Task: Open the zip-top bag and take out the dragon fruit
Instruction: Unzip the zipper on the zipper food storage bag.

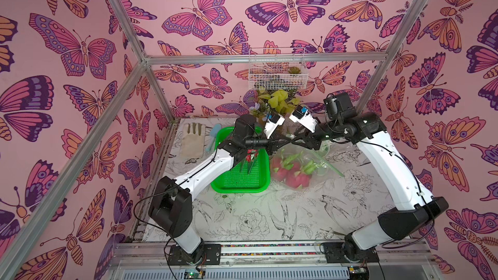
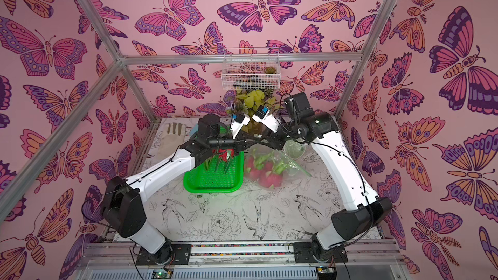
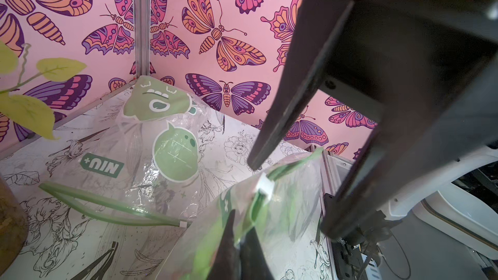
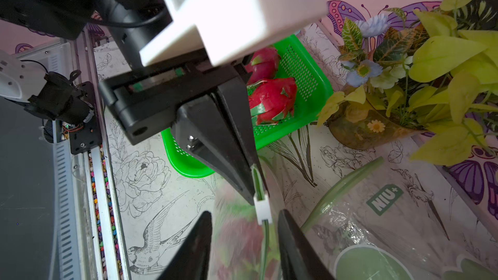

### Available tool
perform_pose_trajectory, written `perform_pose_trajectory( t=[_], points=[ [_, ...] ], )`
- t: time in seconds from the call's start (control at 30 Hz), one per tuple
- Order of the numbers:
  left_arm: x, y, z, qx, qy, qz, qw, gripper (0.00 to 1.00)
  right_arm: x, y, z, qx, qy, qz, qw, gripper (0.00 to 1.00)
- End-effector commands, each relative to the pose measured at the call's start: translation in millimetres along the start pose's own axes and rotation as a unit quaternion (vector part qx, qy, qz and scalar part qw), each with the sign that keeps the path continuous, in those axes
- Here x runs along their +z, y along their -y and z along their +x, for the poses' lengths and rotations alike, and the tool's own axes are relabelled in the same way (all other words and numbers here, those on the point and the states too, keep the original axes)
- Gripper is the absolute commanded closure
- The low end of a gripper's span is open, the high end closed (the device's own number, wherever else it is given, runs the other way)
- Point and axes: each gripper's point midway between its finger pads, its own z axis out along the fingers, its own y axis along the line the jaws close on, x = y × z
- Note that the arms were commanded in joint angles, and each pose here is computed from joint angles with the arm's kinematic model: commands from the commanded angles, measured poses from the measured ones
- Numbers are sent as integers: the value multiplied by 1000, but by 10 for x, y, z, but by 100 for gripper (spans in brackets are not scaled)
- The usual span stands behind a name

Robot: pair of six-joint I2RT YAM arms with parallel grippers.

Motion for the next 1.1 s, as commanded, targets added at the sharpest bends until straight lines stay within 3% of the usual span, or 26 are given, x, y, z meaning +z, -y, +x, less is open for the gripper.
perform_pose_trajectory(
  t=[0.0,0.47,0.63,0.83,1.07],
  points=[
    [-79,163,-244,21,21,13,999,100,-20,-12,-36,-26,0,0,1000,64],
    [-80,236,-265,21,20,34,999,100,132,97,-22,-30,-16,-7,999,65],
    [-70,224,-257,18,17,33,999,100,127,90,-17,-32,-20,-11,999,79],
    [-66,185,-251,12,14,28,999,100,80,71,-3,-39,-18,-6,999,80],
    [-57,189,-245,10,13,35,999,100,69,57,31,-41,-22,-8,999,92]
  ],
)
